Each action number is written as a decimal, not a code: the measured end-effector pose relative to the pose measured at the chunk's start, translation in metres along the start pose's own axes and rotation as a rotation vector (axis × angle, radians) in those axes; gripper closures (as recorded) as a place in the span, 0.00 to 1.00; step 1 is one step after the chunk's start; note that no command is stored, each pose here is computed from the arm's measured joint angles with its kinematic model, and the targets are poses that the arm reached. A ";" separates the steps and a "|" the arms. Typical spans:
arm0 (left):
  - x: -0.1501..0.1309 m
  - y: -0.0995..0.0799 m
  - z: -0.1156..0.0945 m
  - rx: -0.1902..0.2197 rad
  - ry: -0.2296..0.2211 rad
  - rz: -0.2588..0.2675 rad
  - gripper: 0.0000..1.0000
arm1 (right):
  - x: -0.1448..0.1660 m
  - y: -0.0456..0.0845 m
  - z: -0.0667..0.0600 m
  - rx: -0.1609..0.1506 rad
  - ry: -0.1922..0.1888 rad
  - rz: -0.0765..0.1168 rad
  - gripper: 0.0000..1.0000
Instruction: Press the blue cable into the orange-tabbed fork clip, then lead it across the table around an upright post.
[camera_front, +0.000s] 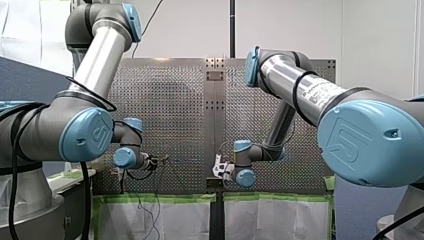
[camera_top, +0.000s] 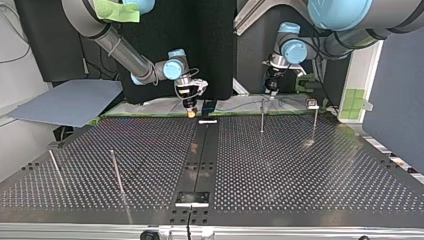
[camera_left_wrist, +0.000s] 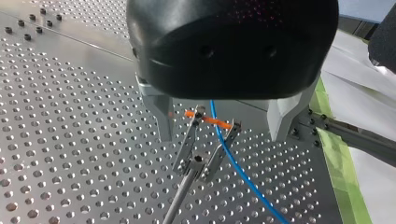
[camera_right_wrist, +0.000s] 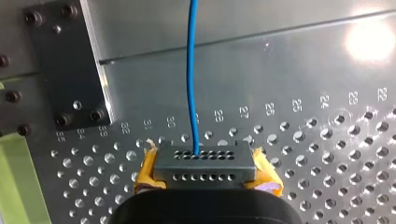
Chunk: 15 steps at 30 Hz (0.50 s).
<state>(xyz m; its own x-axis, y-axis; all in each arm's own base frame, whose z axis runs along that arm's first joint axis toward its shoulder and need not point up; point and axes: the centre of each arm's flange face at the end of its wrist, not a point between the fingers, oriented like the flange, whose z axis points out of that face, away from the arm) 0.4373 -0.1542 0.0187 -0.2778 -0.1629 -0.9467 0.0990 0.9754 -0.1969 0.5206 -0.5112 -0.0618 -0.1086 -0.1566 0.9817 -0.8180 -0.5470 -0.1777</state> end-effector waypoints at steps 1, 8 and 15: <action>0.000 -0.001 0.000 -0.001 0.000 0.000 0.00 | 0.000 0.000 0.000 0.004 -0.001 0.000 1.00; 0.001 -0.004 -0.001 -0.005 -0.001 0.000 0.00 | -0.001 -0.002 0.000 0.018 -0.004 0.000 1.00; 0.001 -0.005 -0.001 -0.003 0.000 -0.001 0.00 | -0.001 -0.002 0.000 0.020 -0.005 0.000 1.00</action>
<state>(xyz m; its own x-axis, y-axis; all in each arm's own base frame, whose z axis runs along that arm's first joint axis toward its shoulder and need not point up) 0.4351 -0.1593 0.0187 -0.2775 -0.1635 -0.9467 0.0956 0.9758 -0.1965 0.5222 -0.5098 -0.0624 -0.1058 -0.1604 0.9814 -0.8067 -0.5632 -0.1791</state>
